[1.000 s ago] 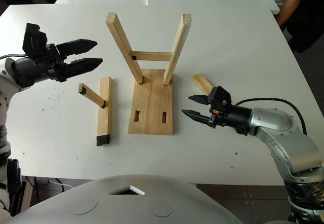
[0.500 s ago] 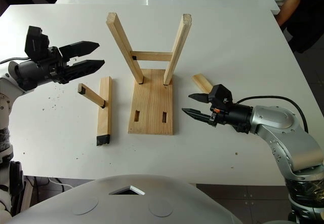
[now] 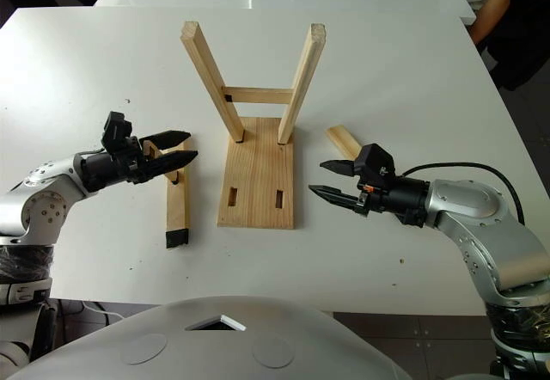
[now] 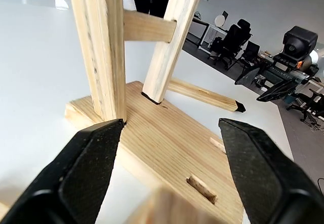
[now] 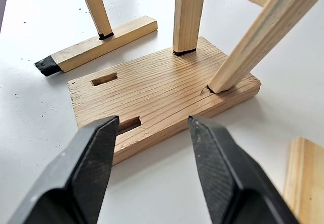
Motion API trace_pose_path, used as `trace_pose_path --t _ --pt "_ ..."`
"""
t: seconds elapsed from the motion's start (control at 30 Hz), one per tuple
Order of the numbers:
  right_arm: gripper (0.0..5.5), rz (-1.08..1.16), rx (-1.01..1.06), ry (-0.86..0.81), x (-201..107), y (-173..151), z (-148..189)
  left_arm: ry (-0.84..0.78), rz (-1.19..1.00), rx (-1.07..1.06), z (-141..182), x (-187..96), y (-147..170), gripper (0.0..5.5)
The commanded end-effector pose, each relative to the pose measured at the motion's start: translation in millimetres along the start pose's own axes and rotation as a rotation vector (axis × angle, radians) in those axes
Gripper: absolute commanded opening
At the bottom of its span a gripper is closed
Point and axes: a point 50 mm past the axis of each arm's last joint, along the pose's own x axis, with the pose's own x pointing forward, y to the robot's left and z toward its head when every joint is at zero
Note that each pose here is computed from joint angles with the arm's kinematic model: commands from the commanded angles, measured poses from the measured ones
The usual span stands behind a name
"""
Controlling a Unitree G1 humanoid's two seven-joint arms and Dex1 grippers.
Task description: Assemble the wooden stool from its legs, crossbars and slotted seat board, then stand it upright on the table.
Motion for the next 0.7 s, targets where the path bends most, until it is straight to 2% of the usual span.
trace_pose_path --t 0.03,0.33,0.7 --pt "2.54 -0.005 -0.002 0.003 0 3 1 -0.028 -0.016 0.071 25 0 -3 3.50" --pt "2.54 -0.014 -0.008 -0.006 0 2 4 -0.132 -0.103 0.141 65 9 -25 3.50" --pt "2.54 -0.011 -0.017 -0.011 2 1 6 -0.126 -0.097 0.156 67 12 -26 3.50"
